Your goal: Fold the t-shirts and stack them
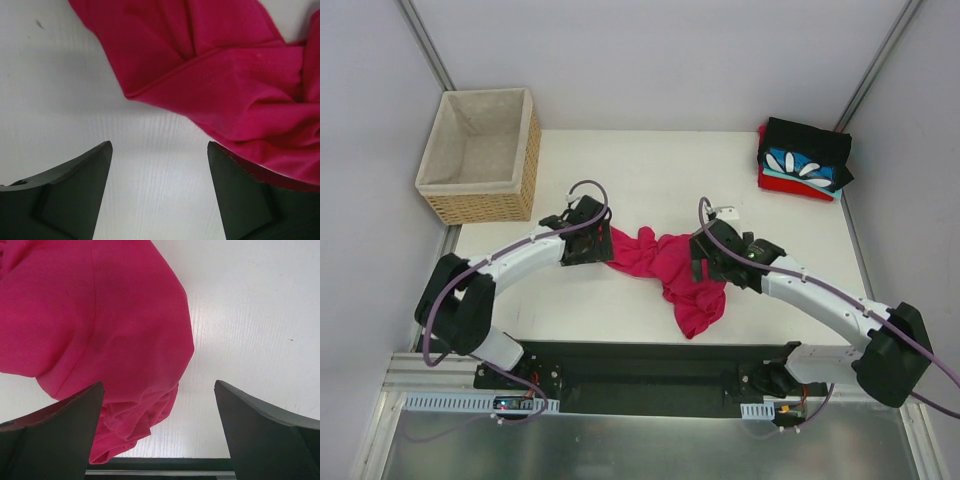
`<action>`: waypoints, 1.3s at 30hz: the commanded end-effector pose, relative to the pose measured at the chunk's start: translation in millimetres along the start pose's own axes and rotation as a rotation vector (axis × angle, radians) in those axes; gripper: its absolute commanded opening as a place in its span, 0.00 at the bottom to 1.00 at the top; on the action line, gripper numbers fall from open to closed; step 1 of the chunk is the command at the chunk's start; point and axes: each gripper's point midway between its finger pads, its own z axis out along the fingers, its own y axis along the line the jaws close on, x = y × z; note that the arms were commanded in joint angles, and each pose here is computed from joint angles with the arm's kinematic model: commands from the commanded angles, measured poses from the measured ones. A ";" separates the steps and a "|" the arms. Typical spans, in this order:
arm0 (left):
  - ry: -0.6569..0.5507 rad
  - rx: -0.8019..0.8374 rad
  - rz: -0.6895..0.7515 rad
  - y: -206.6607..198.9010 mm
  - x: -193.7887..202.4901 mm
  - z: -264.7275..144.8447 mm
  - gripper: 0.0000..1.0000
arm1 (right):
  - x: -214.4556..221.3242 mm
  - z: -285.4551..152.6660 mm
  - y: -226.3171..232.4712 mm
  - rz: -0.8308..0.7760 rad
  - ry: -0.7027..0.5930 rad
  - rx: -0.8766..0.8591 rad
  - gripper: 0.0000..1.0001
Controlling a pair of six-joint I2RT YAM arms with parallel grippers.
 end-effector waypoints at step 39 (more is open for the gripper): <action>-0.025 0.205 0.108 -145.3 -75.7 77.3 0.34 | 6.8 5.8 -10.3 -0.026 -0.047 0.017 0.97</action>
